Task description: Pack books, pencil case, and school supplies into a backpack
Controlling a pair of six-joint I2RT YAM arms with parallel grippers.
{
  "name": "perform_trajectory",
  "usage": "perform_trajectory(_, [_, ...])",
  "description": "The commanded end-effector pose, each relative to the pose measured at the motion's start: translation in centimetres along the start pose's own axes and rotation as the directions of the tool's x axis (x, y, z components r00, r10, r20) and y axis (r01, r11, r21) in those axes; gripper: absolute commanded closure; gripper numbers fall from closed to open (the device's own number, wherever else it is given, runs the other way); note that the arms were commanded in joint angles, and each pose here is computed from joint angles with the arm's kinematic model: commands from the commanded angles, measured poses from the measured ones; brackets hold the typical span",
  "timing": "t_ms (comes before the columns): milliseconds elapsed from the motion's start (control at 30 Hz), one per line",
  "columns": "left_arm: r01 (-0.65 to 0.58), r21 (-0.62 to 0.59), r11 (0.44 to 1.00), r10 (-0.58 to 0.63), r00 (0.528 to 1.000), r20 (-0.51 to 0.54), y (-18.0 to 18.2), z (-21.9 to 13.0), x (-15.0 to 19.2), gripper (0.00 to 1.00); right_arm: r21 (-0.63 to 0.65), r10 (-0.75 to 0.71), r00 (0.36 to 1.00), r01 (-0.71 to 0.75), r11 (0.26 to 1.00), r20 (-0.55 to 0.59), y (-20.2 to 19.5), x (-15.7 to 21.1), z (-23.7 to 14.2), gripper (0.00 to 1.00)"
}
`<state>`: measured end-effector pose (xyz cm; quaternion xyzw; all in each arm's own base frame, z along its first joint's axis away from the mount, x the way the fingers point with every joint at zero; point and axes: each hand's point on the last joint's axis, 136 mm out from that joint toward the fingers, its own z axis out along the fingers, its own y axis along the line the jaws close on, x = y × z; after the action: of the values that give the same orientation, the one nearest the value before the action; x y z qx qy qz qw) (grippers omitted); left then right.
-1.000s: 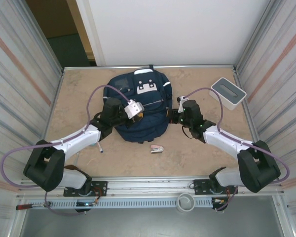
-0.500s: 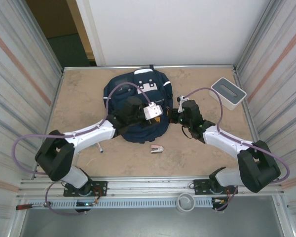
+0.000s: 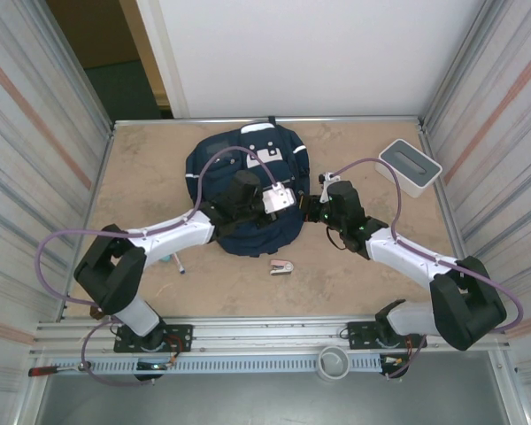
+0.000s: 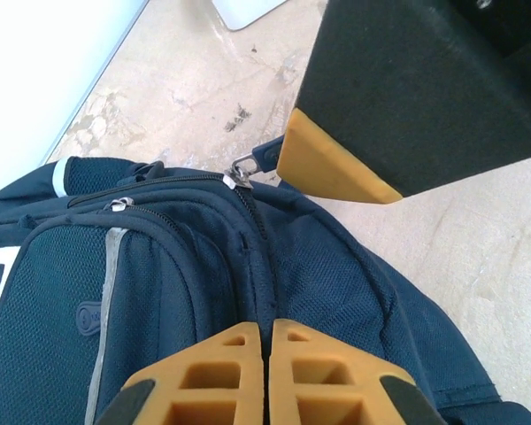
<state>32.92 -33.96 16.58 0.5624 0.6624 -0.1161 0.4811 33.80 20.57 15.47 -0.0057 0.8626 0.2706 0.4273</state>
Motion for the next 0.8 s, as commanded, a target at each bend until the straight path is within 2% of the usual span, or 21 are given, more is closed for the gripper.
perform_trajectory(0, [0.042, 0.024, 0.999, -0.044, 0.993, 0.109, 1.1, -2.8, -2.0, 1.0, 0.078, 0.057, 0.997, -0.06, 0.995, 0.047, -2.5, -1.8, -0.4, 1.0])
perform_trajectory(167, [0.117, 0.097, 0.988, -0.138, 0.959, 0.249, 2.4, -5.9, -3.8, 1.0, 0.085, 0.174, 0.984, -0.176, 0.981, 0.029, -4.6, -2.7, 1.0, 1.0])
perform_trajectory(333, [0.147, 0.129, 0.981, -0.18, 0.933, 0.312, 3.6, -7.7, -4.2, 1.0, 0.114, 0.203, 0.979, -0.205, 0.972, 0.021, -6.1, -4.0, 2.8, 1.0])
perform_trajectory(567, [0.157, 0.148, 0.976, -0.2, 0.915, 0.35, 4.3, -8.8, -4.7, 1.0, 0.125, 0.324, 0.946, -0.32, 0.939, -0.006, -9.7, -5.1, 6.7, 1.0])
perform_trajectory(767, [0.164, 0.164, 0.973, -0.212, 0.918, 0.334, 4.0, -8.7, -4.4, 1.0, 0.102, 0.368, 0.929, -0.364, 0.926, -0.029, -11.2, -6.4, 10.0, 1.0])
